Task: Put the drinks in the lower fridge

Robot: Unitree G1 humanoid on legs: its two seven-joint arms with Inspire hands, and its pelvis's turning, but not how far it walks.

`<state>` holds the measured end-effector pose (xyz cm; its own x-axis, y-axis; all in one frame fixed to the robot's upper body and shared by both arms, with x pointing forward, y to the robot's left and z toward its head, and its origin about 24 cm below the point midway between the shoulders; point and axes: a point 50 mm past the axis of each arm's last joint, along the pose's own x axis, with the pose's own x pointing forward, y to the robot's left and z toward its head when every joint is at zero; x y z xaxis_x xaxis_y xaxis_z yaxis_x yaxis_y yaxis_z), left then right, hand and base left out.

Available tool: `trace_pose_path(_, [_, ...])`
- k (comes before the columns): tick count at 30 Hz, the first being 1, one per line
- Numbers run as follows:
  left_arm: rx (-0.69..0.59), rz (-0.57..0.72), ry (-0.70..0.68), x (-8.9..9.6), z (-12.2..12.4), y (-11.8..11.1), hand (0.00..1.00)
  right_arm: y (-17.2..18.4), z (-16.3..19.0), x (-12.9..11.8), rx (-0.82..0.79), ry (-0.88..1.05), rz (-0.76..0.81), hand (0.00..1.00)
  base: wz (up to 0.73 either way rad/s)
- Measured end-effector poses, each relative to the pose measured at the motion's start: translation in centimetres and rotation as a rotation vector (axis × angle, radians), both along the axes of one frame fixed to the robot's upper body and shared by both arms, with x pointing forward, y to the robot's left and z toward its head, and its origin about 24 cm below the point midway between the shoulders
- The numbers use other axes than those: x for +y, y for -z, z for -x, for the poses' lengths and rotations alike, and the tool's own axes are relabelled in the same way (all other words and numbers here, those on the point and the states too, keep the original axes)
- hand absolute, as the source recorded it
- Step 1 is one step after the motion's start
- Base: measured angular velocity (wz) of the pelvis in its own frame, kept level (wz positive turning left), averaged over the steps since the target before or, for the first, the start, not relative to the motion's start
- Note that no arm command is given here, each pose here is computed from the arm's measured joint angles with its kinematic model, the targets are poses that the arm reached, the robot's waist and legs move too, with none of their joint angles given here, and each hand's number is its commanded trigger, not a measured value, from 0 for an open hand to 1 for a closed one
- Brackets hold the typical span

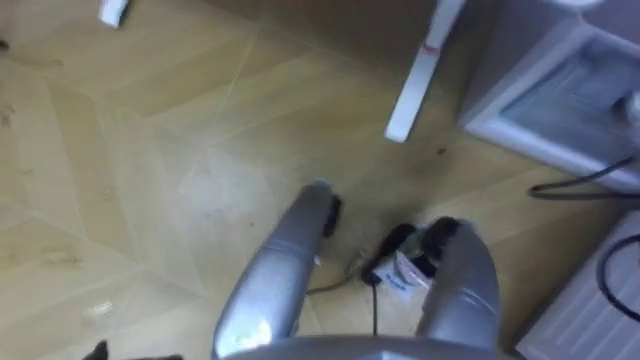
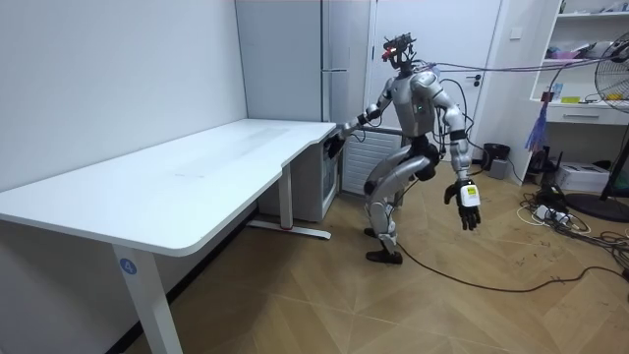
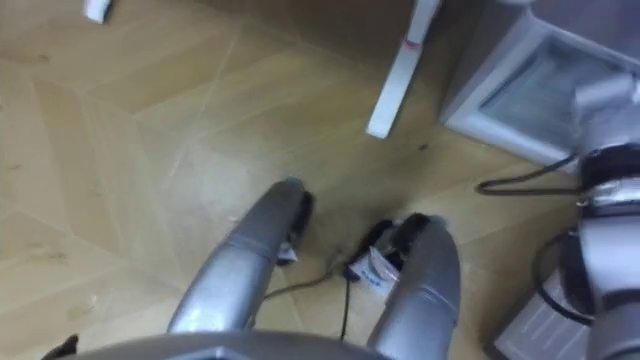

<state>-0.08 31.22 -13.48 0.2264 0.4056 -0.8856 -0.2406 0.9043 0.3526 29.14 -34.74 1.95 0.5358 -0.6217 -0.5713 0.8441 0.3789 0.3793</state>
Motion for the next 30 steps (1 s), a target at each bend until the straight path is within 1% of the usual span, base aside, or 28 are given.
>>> trace_pose_path(2, [0.015, -0.002, 0.002, 0.5, 0.2, -0.2, 0.0, 2.7, 2.5, -0.8, 0.118, -0.133, 0.098, 0.0, 0.11])
trace_pose_path(3, [0.017, -0.001, 0.003, 0.6, 0.2, -0.2, 0.0, 3.3, 3.2, -1.1, 0.152, -0.167, 0.126, 0.0, 0.06])
trace_pose_path(5, [0.021, 0.011, 0.007, 0.6, 0.2, -0.3, 0.0, 5.3, 6.3, -2.3, 0.283, -0.274, 0.195, 0.0, 0.0])
trace_pose_path(6, [0.02, 0.014, 0.009, 0.6, 0.1, -0.3, 0.0, 5.8, 7.2, -2.6, 0.319, -0.299, 0.207, 0.0, -0.04])
trace_pose_path(8, [0.038, 0.014, 0.062, 0.7, -0.1, -0.3, 0.0, 8.1, 11.2, -3.2, 0.498, -0.446, 0.246, 0.0, -0.05])
trace_pose_path(9, [0.044, 0.015, 0.079, 0.7, -0.3, -0.2, 0.0, 8.6, 12.1, -3.2, 0.541, -0.487, 0.25, 0.0, -0.05])
trace_pose_path(11, [0.055, 0.021, 0.108, 0.5, -0.8, 0.0, 0.0, 10.2, 15.4, -3.2, 0.666, -0.593, 0.212, 0.0, -0.15])
trace_pose_path(12, [0.056, 0.021, 0.109, 0.4, -1.0, 0.0, 0.0, 10.5, 16.0, -3.1, 0.69, -0.615, 0.201, 0.0, -0.21])
trace_pose_path(14, [0.052, 0.021, 0.13, 0.2, -1.9, 0.2, 0.0, 11.9, 18.2, -2.1, 0.769, -0.696, 0.15, 0.0, -0.1])
trace_pose_path(15, [0.05, 0.023, 0.135, 0.1, -2.1, 0.3, 0.0, 12.3, 18.6, -1.7, 0.778, -0.715, 0.129, 0.0, -0.04])
trace_pose_path(18, [0.043, 0.057, 0.151, -1.0, -2.6, 0.7, 0.0, 14.6, 20.7, 1.5, 0.768, -0.779, -0.019, 0.0, -0.08])
trace_pose_path(19, [0.049, 0.062, 0.164, -1.3, -2.6, 0.9, 0.0, 14.9, 21.0, 2.0, 0.774, -0.795, -0.039, 0.0, -0.07])
trace_pose_path(20, [0.058, 0.073, 0.178, -2.0, -2.5, 1.2, 0.0, 15.5, 21.6, 2.9, 0.788, -0.829, -0.067, 0.0, -0.06])
trace_pose_path(21, [0.062, 0.081, 0.18, -2.3, -2.5, 1.3, 0.0, 15.7, 22.0, 3.2, 0.795, -0.841, -0.083, 0.0, -0.04])
trace_pose_path(23, [0.075, 0.11, 0.193, -3.6, -2.2, 1.8, 0.0, 16.6, 24.1, 4.6, 0.815, -0.86, -0.148, 0.0, -0.08])
trace_pose_path(27, [0.102, 0.135, 0.234, -4.6, -1.6, 2.2, 0.0, 17.3, 24.7, 6.2, 0.781, -0.861, -0.205, 0.0, -0.13])
trace_pose_path(29, [0.089, 0.141, 0.204, -5.0, -1.6, 2.3, 0.0, 17.7, 25.4, 7.4, 0.752, -0.837, -0.253, 0.0, -0.1])
trace_pose_path(30, [0.089, 0.142, 0.199, -5.2, -1.6, 2.4, 0.0, 17.8, 25.4, 7.6, 0.745, -0.831, -0.264, 0.0, -0.27])
